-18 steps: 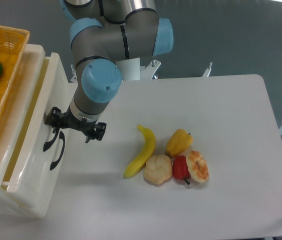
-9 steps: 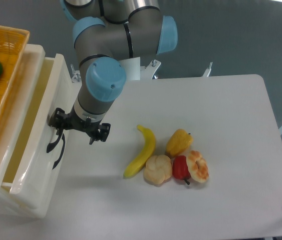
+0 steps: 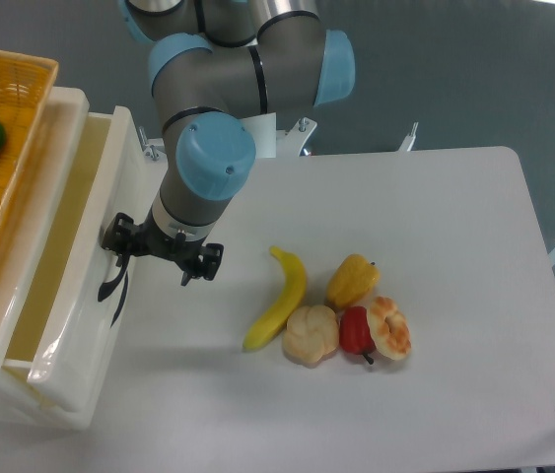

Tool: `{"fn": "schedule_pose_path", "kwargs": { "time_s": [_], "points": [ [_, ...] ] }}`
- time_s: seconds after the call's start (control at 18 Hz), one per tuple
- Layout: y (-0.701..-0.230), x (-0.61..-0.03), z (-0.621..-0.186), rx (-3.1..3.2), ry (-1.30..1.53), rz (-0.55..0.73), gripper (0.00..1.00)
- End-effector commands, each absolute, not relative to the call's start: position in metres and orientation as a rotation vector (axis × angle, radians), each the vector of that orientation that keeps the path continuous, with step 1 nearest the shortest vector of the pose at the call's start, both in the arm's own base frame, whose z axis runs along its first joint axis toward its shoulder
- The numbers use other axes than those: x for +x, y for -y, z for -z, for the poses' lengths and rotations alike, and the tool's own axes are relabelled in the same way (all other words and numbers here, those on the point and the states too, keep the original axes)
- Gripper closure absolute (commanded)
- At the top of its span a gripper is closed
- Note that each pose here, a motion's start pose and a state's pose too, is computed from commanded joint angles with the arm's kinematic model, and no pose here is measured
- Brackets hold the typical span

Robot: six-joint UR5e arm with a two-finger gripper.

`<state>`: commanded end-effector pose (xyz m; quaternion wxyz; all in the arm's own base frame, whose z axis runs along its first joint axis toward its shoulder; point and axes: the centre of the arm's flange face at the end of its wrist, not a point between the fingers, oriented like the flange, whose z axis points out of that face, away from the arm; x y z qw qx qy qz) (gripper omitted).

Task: Slide open the top white drawer
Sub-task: 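Pull the upper drawer handle outward, sliding the drawer open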

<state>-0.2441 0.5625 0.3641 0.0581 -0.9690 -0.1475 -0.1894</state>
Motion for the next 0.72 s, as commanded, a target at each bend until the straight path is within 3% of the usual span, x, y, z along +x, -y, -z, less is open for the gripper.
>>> {"fn": "schedule_pose_path", "kwargs": {
  "time_s": [0.72],
  "points": [
    [-0.562,-0.254,-0.366,-2.93,0.431,0.555,0.0]
  ]
}}
